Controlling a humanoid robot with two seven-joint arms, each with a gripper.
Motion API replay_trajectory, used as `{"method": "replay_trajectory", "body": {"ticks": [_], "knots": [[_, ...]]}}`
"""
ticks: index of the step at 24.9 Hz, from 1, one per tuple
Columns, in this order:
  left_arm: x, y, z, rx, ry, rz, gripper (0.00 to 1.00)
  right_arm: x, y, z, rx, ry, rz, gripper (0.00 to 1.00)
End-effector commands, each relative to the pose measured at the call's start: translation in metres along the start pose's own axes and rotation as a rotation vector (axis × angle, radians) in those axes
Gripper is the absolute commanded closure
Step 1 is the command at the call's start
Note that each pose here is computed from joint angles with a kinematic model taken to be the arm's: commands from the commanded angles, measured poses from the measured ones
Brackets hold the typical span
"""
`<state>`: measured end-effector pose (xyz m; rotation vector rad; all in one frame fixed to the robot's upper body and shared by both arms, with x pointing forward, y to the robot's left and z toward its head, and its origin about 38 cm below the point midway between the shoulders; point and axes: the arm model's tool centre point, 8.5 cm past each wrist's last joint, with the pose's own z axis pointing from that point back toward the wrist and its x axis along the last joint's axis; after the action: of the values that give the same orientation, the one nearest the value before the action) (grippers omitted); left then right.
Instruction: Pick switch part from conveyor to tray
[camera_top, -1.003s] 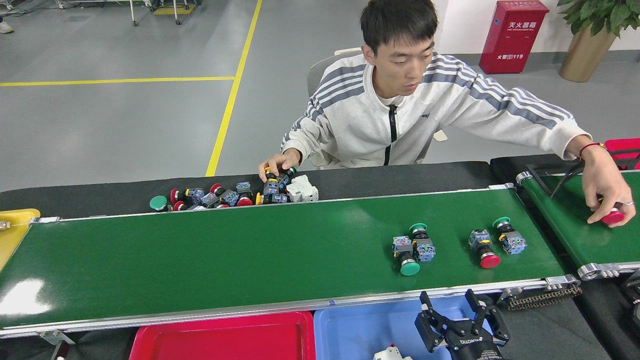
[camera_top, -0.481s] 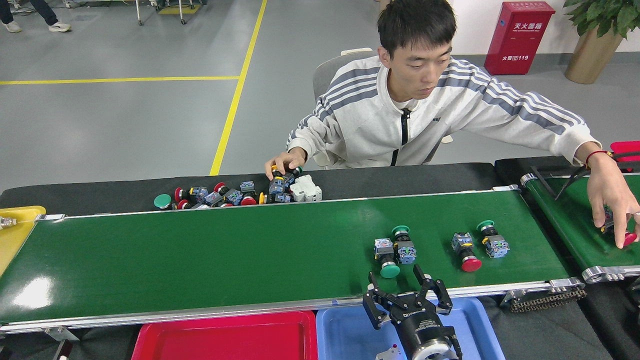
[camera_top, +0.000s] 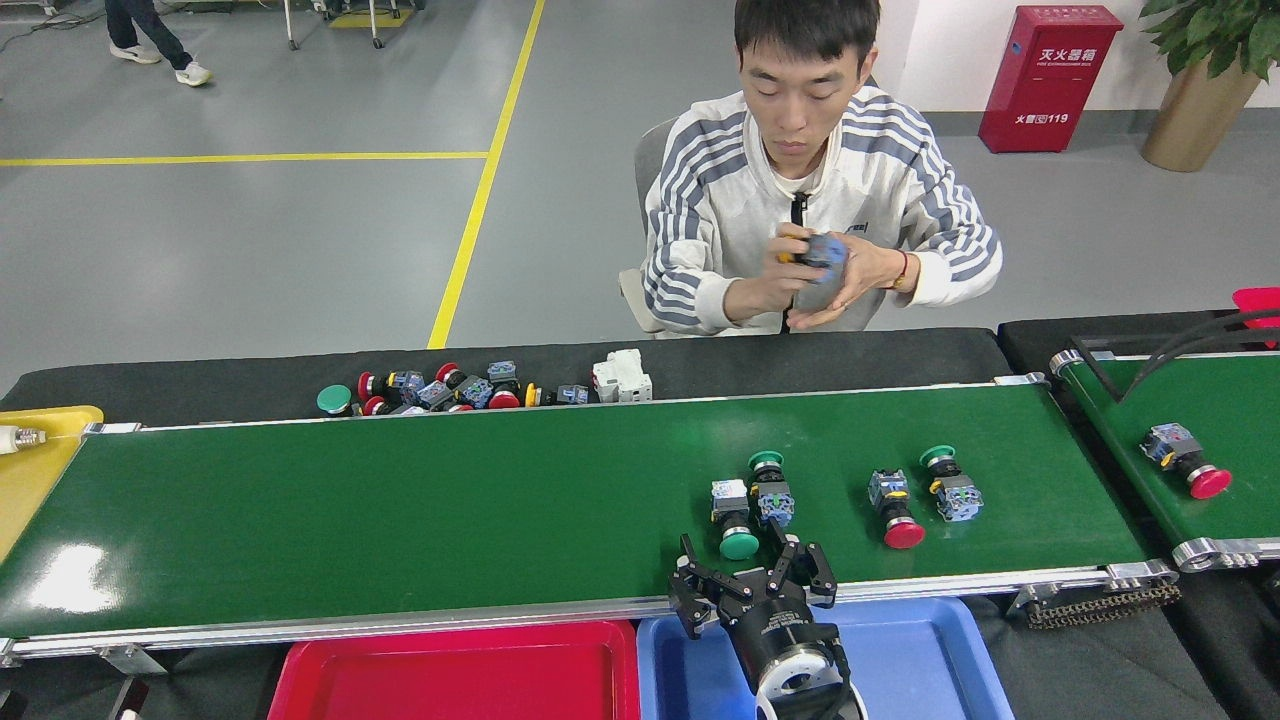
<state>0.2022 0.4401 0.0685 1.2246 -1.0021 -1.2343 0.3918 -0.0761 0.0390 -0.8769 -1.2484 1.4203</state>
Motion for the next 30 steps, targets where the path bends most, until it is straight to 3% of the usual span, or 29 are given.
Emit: {"method": "replay_trajectory", "body": {"ticks": [1, 17, 18, 19, 22, 24, 26, 30], "knots": [[-0.003, 0.007, -0.003, 0.020, -0.006, -0.017, 0.00, 0.000, -0.013, -0.006, -0.028, -0.004, -0.004, 0.01], [-0.003, 0.008, -0.004, 0.024, -0.007, -0.018, 0.00, -0.009, -0.025, -0.039, -0.013, 0.011, 0.023, 0.01], [-0.003, 0.008, -0.004, 0.024, -0.007, -0.018, 0.00, -0.009, -0.026, -0.042, -0.009, 0.011, 0.023, 0.05], [-0.002, 0.008, -0.004, 0.023, -0.009, -0.017, 0.00, -0.008, -0.026, -0.043, -0.005, 0.005, 0.023, 0.17], [0.001, 0.012, -0.010, 0.039, -0.016, -0.015, 0.00, -0.004, -0.024, -0.043, 0.003, -0.031, 0.031, 0.70], [0.005, 0.009, -0.012, 0.035, -0.027, -0.008, 0.00, -0.001, -0.024, -0.043, 0.002, -0.070, 0.033, 0.88], [0.006, 0.009, -0.012, 0.036, -0.028, -0.009, 0.00, 0.000, -0.025, -0.043, 0.001, -0.081, 0.034, 0.96], [0.005, 0.010, -0.012, 0.036, -0.029, -0.009, 0.00, 0.003, -0.030, -0.042, -0.017, -0.100, 0.034, 0.99]]}}
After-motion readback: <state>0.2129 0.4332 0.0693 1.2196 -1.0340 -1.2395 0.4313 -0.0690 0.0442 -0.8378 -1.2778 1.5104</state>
